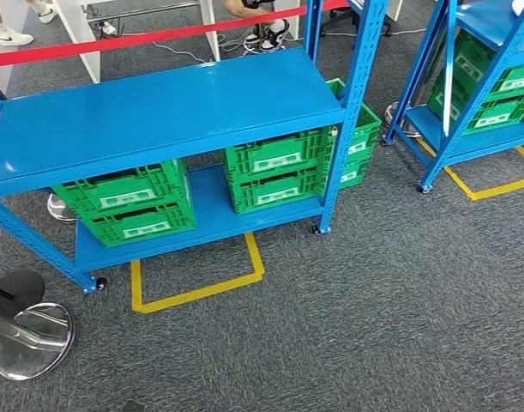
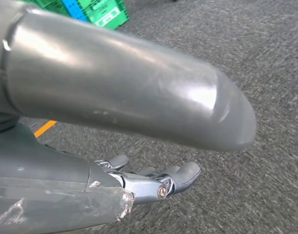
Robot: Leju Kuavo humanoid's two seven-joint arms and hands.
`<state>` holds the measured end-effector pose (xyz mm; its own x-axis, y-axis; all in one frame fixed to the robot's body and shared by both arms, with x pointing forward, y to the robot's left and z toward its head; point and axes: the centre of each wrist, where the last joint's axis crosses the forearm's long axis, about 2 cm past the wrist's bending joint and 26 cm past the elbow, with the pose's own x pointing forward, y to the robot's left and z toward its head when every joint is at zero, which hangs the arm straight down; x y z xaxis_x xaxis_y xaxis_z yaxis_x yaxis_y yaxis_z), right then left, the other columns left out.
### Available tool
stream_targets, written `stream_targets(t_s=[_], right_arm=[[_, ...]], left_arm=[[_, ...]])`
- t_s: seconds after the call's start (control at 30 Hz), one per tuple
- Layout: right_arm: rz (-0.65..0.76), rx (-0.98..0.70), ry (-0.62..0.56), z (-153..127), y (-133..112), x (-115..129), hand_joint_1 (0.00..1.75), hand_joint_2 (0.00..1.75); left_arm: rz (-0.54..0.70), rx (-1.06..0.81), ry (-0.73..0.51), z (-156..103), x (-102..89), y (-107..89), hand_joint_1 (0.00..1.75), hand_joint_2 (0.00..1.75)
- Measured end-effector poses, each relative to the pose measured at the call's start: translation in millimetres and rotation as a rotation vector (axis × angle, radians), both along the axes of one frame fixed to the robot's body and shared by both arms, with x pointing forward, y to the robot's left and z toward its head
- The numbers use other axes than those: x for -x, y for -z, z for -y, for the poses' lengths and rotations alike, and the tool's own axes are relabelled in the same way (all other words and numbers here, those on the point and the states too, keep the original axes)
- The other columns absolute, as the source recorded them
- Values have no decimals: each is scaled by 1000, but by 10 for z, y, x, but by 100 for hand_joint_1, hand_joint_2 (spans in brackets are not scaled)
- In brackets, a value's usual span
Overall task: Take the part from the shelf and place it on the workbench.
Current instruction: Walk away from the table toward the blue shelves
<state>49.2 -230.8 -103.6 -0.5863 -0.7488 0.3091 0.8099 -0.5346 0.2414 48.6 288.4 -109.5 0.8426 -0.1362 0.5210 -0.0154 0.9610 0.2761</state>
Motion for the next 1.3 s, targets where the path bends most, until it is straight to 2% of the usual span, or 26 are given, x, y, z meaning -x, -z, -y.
stream_targets(t_s=[0.93, 1.3], right_arm=[[-8, 1, 8, 26, 5, 11, 0, 0], [-8, -2, 14, 22, 3, -2, 0, 0]], left_arm=[[9, 5, -3, 23, -20, -2, 0, 0], [-1, 0, -5, -3, 27, 4, 0, 0]])
